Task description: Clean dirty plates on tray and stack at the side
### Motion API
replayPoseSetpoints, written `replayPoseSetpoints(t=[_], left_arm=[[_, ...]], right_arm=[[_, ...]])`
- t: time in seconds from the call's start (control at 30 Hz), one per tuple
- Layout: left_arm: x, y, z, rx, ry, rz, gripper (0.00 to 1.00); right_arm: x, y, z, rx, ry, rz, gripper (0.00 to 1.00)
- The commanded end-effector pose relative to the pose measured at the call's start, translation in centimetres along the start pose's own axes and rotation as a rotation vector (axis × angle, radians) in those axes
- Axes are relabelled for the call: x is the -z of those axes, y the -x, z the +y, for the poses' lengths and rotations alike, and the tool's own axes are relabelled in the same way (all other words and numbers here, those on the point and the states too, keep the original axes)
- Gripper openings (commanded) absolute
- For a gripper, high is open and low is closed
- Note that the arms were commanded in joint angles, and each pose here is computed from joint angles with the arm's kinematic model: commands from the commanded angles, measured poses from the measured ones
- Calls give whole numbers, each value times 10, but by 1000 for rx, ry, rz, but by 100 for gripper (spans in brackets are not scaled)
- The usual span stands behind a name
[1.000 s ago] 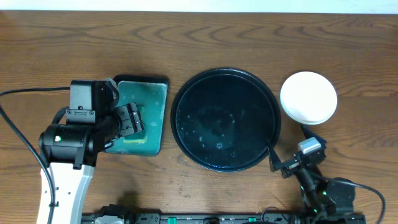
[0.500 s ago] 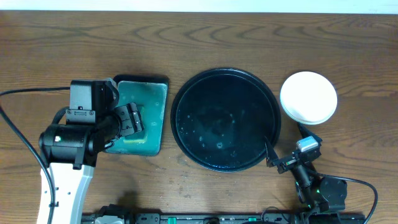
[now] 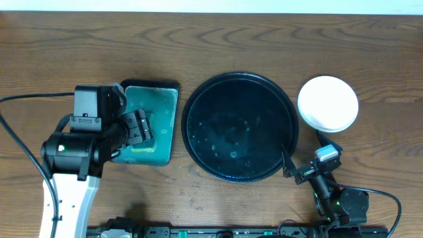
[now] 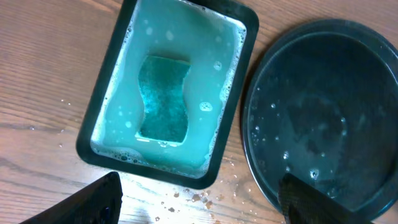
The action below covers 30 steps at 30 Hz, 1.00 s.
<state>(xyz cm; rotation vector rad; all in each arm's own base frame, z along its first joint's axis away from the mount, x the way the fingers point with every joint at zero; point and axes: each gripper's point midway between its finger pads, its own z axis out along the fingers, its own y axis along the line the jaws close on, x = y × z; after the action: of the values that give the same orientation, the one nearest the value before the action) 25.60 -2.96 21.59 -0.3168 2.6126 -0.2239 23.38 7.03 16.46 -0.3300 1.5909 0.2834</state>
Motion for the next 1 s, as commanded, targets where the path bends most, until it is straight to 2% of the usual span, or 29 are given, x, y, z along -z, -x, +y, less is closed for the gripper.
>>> replayPoseSetpoints(t=[0.0, 0.1, 0.23, 0.37, 0.53, 0.8, 0.97], left_arm=[[19, -2, 12, -11, 45, -79, 81], [35, -5, 30, -20, 111, -178, 81], [47, -8, 35, -25, 80, -342, 81], [57, 15, 24, -47, -37, -653, 81], [46, 9, 4, -214, -175, -888, 81], [24, -14, 12, -221, -207, -1016, 81], [20, -15, 13, -223, -217, -1055, 81]], right_arm=[[0, -1, 1, -12, 4, -3, 99], [0, -1, 1, -12, 4, -3, 99], [0, -1, 1, -12, 4, -3, 99], [0, -1, 1, -12, 4, -3, 99], [0, -1, 1, -12, 4, -3, 99], [0, -1, 1, -12, 4, -3, 99], [0, -1, 1, -12, 4, -3, 99]])
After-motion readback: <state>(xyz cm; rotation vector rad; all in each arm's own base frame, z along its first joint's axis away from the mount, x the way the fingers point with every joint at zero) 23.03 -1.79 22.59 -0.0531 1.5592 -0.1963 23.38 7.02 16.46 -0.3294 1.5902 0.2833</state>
